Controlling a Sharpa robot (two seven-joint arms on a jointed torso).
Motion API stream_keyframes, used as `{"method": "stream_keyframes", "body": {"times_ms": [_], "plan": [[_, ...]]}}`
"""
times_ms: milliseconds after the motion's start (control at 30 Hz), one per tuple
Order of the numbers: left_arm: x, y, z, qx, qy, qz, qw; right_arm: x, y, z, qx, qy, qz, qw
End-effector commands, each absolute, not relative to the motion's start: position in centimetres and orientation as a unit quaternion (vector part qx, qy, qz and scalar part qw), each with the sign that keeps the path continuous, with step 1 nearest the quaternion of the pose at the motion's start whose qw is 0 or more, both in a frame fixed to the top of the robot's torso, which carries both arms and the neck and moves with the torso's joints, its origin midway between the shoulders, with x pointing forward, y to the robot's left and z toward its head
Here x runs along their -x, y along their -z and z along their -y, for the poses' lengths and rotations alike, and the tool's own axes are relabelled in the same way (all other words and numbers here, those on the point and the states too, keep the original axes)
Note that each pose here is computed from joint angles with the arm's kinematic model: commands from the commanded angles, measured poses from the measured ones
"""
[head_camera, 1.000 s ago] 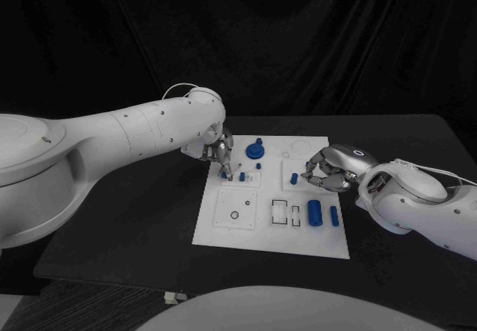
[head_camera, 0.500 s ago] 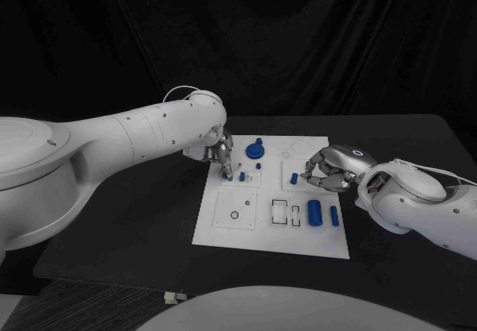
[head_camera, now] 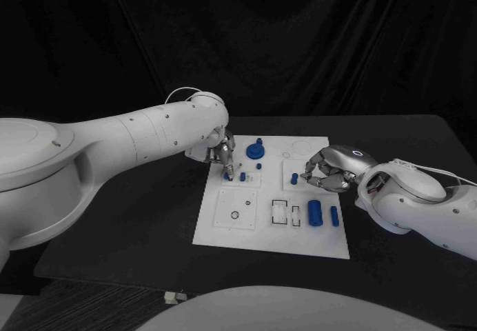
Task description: Assemble the parts on the task board
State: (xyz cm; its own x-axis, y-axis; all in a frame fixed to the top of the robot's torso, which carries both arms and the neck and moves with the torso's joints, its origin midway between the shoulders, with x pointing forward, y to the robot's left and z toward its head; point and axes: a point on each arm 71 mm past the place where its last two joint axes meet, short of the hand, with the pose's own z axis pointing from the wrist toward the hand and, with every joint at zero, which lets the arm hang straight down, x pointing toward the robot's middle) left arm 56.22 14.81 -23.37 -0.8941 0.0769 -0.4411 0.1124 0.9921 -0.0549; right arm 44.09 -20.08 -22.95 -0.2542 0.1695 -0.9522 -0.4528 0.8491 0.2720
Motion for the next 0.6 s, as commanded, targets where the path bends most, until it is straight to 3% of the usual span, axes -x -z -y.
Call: {"method": "stream_keyframes", "body": {"times_ms": [33, 600], "plan": [[-56.11, 23.69, -14.72, -0.045, 0.04, -0.973, 0.224, -44.12, 23.06, 20.14, 0.091, -0.251, -0.753, 0.602], [-55.87, 23.92, -14.45, -0.052, 0.046, -0.974, 0.217, -44.18, 23.13, 20.08, 0.093, -0.251, -0.754, 0.6]]}}
